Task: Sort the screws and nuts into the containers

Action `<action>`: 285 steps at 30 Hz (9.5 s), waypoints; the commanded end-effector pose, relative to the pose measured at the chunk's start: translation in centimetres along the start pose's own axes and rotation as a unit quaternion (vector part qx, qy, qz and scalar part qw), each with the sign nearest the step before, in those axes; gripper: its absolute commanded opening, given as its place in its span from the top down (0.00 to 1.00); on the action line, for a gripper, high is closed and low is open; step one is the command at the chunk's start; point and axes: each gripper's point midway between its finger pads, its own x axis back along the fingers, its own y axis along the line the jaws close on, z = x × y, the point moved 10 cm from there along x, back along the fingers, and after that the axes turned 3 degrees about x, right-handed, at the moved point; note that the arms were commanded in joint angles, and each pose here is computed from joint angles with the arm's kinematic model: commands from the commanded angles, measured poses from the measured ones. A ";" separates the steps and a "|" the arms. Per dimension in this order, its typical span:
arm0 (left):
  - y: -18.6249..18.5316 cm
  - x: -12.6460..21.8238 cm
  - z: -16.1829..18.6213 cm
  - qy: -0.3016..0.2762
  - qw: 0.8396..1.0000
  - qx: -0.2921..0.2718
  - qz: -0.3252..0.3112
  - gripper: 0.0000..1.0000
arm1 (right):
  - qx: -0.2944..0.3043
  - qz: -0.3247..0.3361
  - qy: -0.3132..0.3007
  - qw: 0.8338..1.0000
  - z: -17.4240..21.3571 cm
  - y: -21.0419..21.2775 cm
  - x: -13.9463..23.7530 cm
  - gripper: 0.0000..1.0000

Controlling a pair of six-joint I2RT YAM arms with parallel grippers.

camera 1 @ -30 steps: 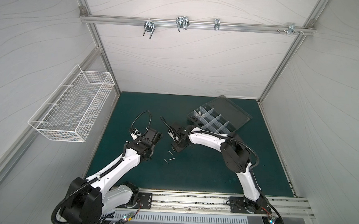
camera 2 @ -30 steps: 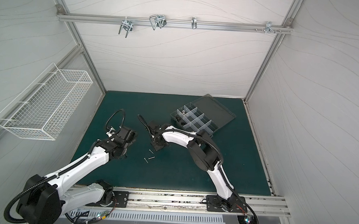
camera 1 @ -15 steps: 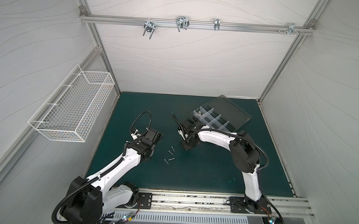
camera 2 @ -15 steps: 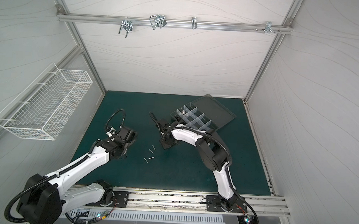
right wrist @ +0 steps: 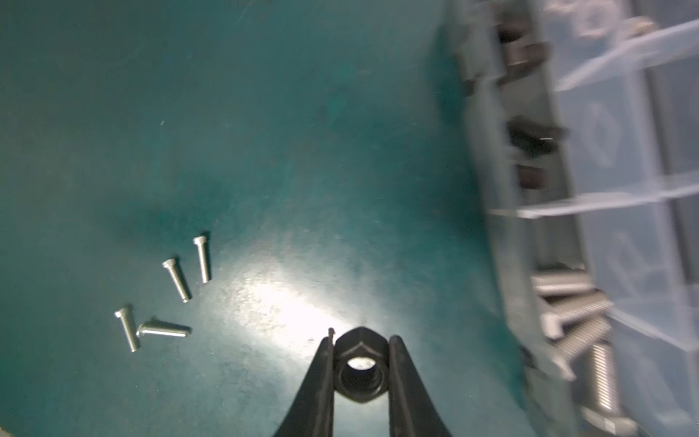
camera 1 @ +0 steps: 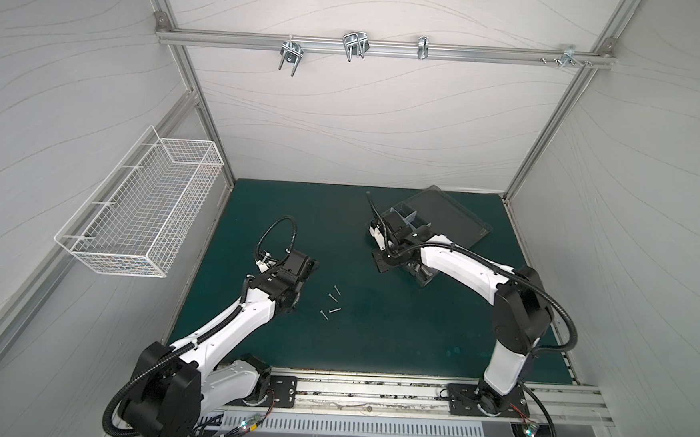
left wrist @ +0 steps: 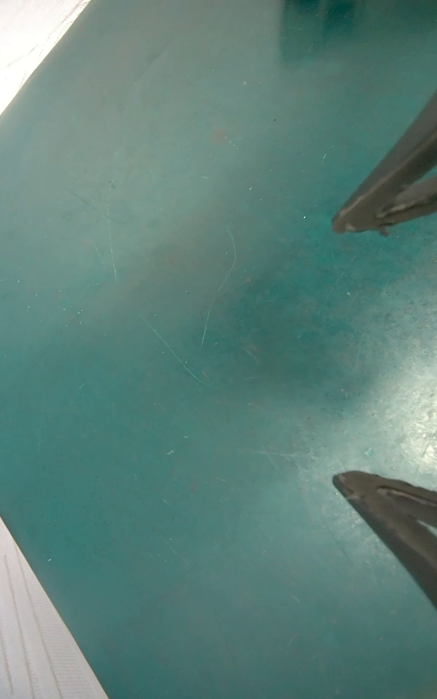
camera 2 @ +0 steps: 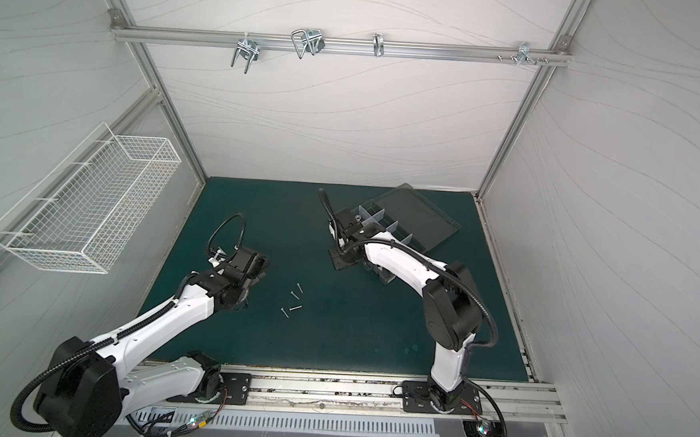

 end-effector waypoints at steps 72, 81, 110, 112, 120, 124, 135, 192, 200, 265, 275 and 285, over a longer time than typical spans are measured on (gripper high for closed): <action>0.6 0.1 -0.3 -0.011 1.000 0.020 -0.014 0.01 | 0.064 -0.024 0.022 0.997 2.2 6.2 -1.8 0.65; 1.4 0.0 -0.2 -0.013 0.999 0.030 -0.018 0.01 | 0.143 -0.034 0.077 0.986 2.1 11.6 -6.1 0.67; 1.0 -0.5 0.2 -0.001 1.000 0.025 -0.019 0.01 | 0.179 -0.036 0.131 0.974 2.9 14.2 -11.9 0.77; 1.0 -0.5 0.2 -0.001 1.000 0.025 -0.019 0.01 | 0.180 -0.033 0.138 0.973 3.2 14.1 -12.3 0.80; 1.0 -0.5 0.2 0.001 1.000 0.025 -0.016 0.01 | 0.169 -0.033 0.177 0.969 4.4 13.4 -13.8 0.94; 0.9 -0.6 0.3 0.004 1.000 0.021 -0.014 0.01 | 0.160 -0.029 0.185 0.969 4.5 12.7 -13.9 1.00; 0.4 -0.9 0.5 0.013 1.000 0.016 -0.012 0.01 | 0.122 -0.027 0.149 0.981 2.9 9.4 -10.9 1.00; -0.8 -1.0 0.2 0.027 1.000 0.006 0.004 0.01 | -0.134 0.114 0.043 0.983 -1.4 -15.2 -3.8 1.00; -0.6 -1.0 0.2 0.024 1.000 0.005 0.000 0.01 | -0.133 0.113 0.049 0.983 -1.6 -15.6 -4.7 0.77; 1.7 -0.3 0.3 -0.002 0.999 0.050 -0.016 0.01 | 0.210 -0.070 0.127 0.967 3.1 16.6 -10.0 0.69; 1.6 -0.3 0.2 -0.004 0.999 0.050 -0.017 0.01 | 0.214 -0.058 0.150 0.964 3.8 16.5 -11.7 0.76; 1.6 -0.3 0.3 -0.002 0.999 0.048 -0.017 0.01 | 0.191 -0.067 0.177 0.963 4.7 15.6 -12.7 0.91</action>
